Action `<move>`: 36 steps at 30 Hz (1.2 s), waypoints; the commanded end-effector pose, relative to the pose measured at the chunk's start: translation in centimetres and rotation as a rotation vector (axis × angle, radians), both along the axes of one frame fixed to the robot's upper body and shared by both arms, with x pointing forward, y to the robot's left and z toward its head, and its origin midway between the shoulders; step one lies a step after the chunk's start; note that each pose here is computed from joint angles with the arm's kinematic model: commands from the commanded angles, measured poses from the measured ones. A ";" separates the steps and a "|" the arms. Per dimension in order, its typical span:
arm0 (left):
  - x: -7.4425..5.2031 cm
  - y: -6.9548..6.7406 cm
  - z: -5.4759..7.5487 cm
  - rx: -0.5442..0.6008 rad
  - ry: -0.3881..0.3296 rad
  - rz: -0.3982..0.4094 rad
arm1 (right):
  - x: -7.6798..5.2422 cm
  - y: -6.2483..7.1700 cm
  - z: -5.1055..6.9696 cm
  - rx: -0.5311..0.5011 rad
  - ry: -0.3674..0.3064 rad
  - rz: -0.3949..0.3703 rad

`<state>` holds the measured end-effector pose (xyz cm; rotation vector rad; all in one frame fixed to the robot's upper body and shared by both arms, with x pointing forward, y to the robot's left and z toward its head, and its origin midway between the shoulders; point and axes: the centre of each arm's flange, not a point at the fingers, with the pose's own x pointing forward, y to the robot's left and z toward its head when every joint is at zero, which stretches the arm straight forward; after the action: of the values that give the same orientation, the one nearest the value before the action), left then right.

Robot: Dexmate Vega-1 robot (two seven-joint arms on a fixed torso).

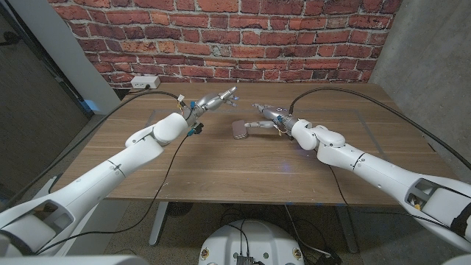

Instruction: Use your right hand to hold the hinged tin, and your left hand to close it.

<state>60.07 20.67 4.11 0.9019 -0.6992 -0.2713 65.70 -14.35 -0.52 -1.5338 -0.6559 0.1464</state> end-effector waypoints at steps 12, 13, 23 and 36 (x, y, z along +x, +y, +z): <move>0.5 -1.9 0.0 0.144 -0.021 0.006 | -1.5 -4.4 3.3 0.251 -0.079 -0.047; 0.5 -2.1 0.0 0.157 -0.027 0.009 | -1.6 -4.6 3.3 0.267 -0.084 -0.041; 0.0 -2.9 -0.2 0.279 -0.068 0.070 | -2.4 -5.6 4.2 0.356 -0.123 -0.025; -0.1 -3.7 -1.5 0.395 -0.096 0.160 | -3.6 -5.4 5.1 0.382 -0.181 -0.022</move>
<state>60.10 17.62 3.59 1.2332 -0.6914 -0.2703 63.08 -19.56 3.77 -1.2232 -0.7302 -0.0839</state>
